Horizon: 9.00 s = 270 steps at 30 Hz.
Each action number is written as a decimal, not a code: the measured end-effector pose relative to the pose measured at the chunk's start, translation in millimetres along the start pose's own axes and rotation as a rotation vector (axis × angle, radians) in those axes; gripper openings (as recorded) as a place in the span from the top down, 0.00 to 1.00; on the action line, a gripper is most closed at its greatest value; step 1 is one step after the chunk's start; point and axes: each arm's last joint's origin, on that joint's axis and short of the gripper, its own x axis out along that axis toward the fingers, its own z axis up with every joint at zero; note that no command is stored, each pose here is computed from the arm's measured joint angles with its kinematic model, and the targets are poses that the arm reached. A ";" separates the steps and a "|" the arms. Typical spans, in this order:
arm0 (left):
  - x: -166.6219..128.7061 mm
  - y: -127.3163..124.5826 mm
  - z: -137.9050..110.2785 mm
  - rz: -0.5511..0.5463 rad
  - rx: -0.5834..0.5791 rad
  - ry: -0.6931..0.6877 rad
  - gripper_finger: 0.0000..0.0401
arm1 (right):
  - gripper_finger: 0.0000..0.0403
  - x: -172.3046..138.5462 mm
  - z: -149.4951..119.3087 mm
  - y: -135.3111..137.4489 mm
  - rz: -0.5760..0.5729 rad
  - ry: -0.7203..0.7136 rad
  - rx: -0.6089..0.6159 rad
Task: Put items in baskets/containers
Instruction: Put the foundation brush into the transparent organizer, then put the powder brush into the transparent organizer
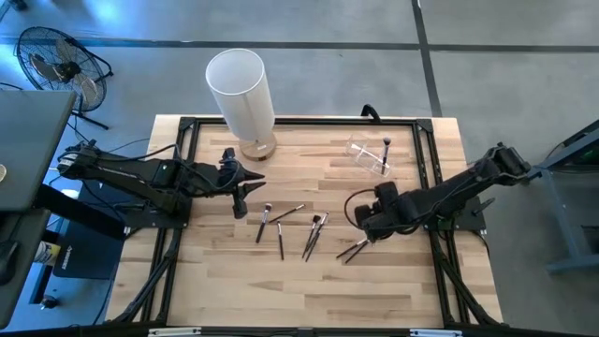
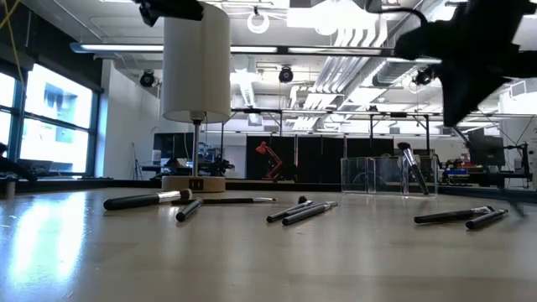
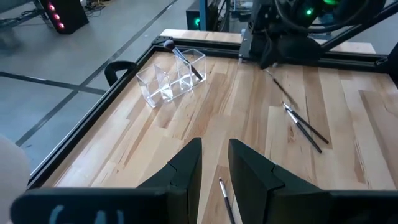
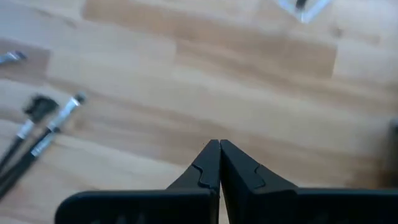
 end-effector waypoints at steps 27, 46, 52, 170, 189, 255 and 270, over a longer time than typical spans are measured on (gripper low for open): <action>-2.0 6.4 15.2 0.255 -0.081 -0.171 0.81 | 1.00 -33.9 79.7 -46.2 -0.036 -0.509 -0.141; -2.5 7.9 15.9 0.310 -0.080 -0.181 0.81 | 1.00 20.5 154.5 -54.4 -0.027 -0.705 -0.145; -2.5 7.9 15.9 0.310 -0.084 -0.182 0.81 | 1.00 54.4 158.7 -68.5 0.041 -0.685 -0.123; 163.0 21.5 -116.4 0.370 -0.726 0.957 0.98 | 0.99 15.6 10.8 -41.0 0.517 0.000 -0.420; 53.6 0.9 12.3 0.147 -0.414 0.086 1.00 | 0.83 -10.8 48.8 -3.3 0.865 -0.477 -0.466; 34.7 9.0 58.5 0.044 0.028 -0.290 0.53 | 0.91 -31.0 118.9 81.1 0.516 -0.640 -0.452; 24.7 34.2 39.2 0.143 -0.051 -0.074 0.53 | 0.91 3.4 118.3 -47.3 0.248 -0.752 -0.150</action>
